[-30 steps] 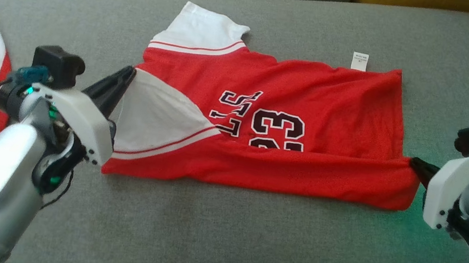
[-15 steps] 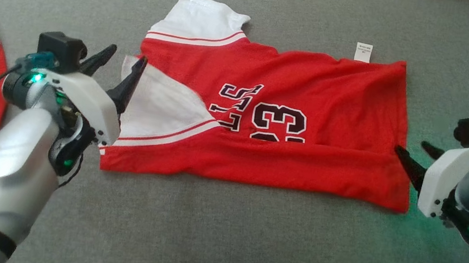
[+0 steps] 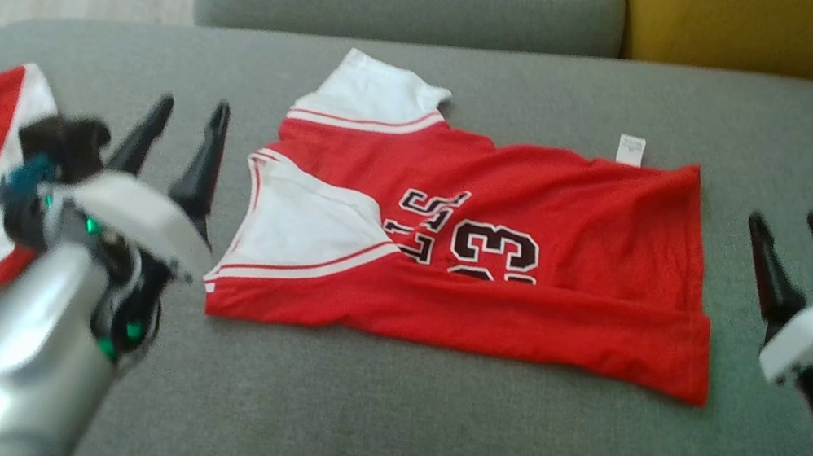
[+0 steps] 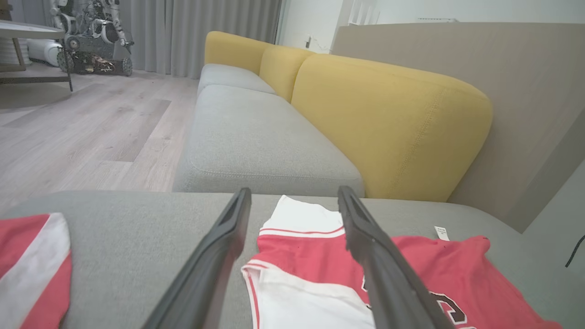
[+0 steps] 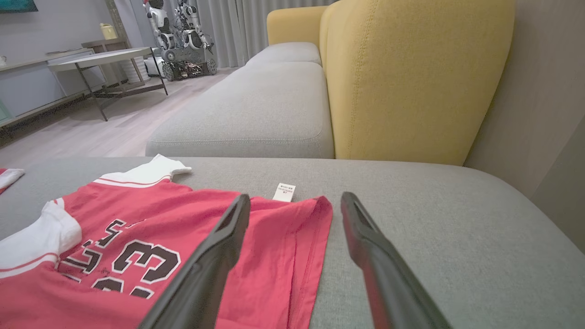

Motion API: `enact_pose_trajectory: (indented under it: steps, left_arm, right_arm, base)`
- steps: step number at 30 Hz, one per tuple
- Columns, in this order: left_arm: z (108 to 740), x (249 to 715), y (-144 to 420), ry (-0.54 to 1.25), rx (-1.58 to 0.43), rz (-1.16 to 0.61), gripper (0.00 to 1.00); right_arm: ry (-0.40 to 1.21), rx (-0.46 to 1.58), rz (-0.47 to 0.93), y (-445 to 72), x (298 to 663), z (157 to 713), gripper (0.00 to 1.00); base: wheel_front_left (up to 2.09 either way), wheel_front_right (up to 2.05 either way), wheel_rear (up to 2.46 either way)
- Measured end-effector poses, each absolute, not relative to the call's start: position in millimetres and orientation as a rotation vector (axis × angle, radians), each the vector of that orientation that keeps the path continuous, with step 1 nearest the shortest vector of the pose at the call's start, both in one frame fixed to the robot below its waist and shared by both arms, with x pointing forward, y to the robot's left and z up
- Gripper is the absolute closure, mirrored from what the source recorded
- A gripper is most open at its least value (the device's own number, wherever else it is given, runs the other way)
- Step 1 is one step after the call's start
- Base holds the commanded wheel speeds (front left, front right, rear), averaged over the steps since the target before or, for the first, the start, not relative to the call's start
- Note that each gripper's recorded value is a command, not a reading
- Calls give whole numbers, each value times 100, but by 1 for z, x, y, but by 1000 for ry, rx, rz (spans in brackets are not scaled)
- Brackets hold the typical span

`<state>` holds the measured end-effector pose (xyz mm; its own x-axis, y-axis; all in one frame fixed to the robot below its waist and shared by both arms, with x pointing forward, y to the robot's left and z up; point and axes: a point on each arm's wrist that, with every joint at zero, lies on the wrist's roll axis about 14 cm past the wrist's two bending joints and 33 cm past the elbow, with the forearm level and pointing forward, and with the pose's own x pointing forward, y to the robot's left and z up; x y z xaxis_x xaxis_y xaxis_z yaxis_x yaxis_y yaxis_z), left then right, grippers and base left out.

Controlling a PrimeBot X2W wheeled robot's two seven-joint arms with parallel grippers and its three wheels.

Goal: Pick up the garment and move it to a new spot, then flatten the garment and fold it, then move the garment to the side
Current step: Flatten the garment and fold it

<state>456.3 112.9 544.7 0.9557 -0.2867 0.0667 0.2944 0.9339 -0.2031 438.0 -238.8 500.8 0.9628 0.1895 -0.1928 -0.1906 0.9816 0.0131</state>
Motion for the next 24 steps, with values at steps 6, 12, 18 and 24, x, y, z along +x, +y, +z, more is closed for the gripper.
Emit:
enact_pose_trajectory:
  steps: [6,12,18,24]
  left_arm:
    - [544,410,111,-82,-261,-270,0]
    - [520,376,100,-41,-320,-232,0]
    - [508,376,104,-19,-332,-187,0]
    - [473,379,102,82,-228,-176,0]
  right_arm:
    - [142,1,194,-232,420,499,0]
    - [46,41,187,-213,400,503,0]
    - [83,113,157,-194,369,472,0]
    - [41,100,139,-194,370,489,0]
  base:
    - [0,0,0]
    - [0,0,0]
    - [0,0,0]
    - [0,0,0]
